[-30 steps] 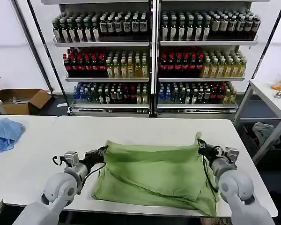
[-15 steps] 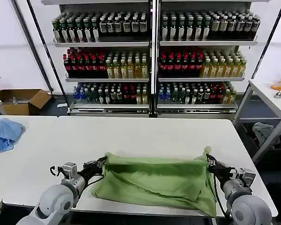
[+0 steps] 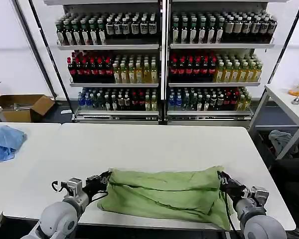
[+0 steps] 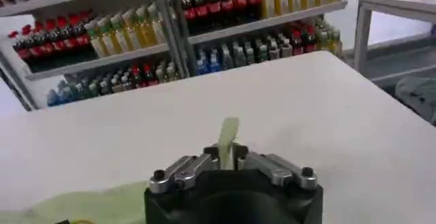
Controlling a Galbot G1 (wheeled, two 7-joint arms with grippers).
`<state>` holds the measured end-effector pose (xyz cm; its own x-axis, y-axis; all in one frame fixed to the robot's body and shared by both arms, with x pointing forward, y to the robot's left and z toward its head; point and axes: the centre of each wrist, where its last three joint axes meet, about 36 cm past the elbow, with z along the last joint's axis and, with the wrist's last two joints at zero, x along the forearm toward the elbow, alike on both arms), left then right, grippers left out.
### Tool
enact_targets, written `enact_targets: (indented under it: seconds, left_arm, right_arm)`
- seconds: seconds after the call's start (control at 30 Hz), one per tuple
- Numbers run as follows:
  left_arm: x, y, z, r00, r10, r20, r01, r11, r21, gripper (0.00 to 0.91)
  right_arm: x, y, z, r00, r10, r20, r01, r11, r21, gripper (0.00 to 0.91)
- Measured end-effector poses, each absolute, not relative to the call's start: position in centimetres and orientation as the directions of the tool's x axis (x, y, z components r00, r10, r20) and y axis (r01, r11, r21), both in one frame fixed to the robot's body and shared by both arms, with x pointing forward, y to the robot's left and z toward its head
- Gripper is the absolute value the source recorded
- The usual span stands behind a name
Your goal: Fold and organize the clothes.
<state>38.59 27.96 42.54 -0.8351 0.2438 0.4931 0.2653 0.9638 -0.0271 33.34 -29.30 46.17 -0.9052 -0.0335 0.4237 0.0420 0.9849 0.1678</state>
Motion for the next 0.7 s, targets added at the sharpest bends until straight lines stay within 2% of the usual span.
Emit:
enact_targets:
  seconds: [0.27, 0.7]
  left_arm:
    - [35.4, 26.0, 42.5, -0.871, 0.207, 0.445, 0.224, 0.974, -0.015, 0.907]
    - [34.1, 21.5, 39.9, -0.895, 0.138, 0.424, 0.132, 0.99, -0.044, 0.907]
  right_arm:
    - [31.5, -29.0, 46.7, -0.908, -0.021, 0.418, 0.047, 0.987, 0.151, 0.907]
    - [29.2, -28.7, 47.3, -0.907, -0.013, 0.422, 0.046, 0.99, 0.131, 0.907]
